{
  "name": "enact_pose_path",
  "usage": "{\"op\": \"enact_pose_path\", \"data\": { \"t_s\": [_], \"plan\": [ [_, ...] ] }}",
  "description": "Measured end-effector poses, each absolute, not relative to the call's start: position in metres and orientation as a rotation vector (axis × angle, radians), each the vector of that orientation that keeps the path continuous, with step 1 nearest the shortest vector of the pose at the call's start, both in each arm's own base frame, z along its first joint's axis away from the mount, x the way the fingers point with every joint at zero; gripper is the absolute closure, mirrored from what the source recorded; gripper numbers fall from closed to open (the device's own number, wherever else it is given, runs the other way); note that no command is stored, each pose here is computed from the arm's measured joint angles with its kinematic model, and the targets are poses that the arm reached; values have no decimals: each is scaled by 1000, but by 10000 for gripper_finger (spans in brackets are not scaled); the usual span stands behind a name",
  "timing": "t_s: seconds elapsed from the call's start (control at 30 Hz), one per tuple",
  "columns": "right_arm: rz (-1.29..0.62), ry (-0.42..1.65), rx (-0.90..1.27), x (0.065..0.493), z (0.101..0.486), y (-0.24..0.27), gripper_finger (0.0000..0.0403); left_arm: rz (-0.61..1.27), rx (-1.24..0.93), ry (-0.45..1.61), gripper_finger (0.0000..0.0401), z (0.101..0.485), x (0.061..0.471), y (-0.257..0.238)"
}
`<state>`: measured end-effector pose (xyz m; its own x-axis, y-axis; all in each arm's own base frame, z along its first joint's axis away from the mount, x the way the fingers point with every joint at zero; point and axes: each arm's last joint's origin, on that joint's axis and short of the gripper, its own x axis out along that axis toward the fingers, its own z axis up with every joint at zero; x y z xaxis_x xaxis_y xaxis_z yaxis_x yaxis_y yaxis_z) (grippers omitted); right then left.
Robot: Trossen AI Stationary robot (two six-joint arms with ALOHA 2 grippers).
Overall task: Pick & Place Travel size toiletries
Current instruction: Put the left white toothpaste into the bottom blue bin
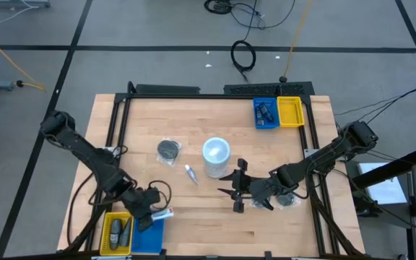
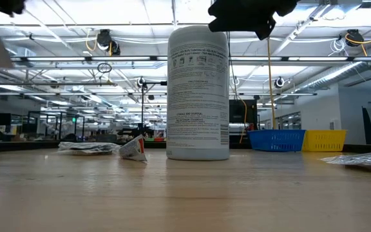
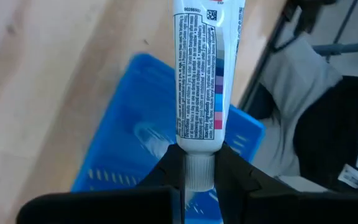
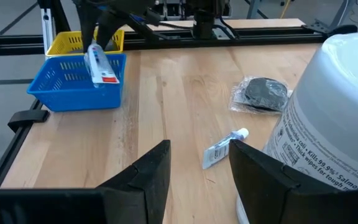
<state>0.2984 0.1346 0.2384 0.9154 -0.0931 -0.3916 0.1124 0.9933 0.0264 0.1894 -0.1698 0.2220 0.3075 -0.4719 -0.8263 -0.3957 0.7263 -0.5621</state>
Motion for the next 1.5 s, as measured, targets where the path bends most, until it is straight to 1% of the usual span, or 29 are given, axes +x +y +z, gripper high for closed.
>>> {"op": "enact_pose_path", "data": {
  "t_s": [0.53,1.1,1.23,1.5],
  "plan": [
    [-105,399,48,298,239,135,248,-6,-868,1323,359,222,158,-200],
    [-105,399,48,298,239,135,248,7,-870,1304,358,222,158,-200],
    [-105,399,48,298,239,135,248,13,-877,1304,339,222,158,-200],
    [-105,400,48,298,238,135,248,25,-883,1298,267,222,158,-200]
  ]
}}
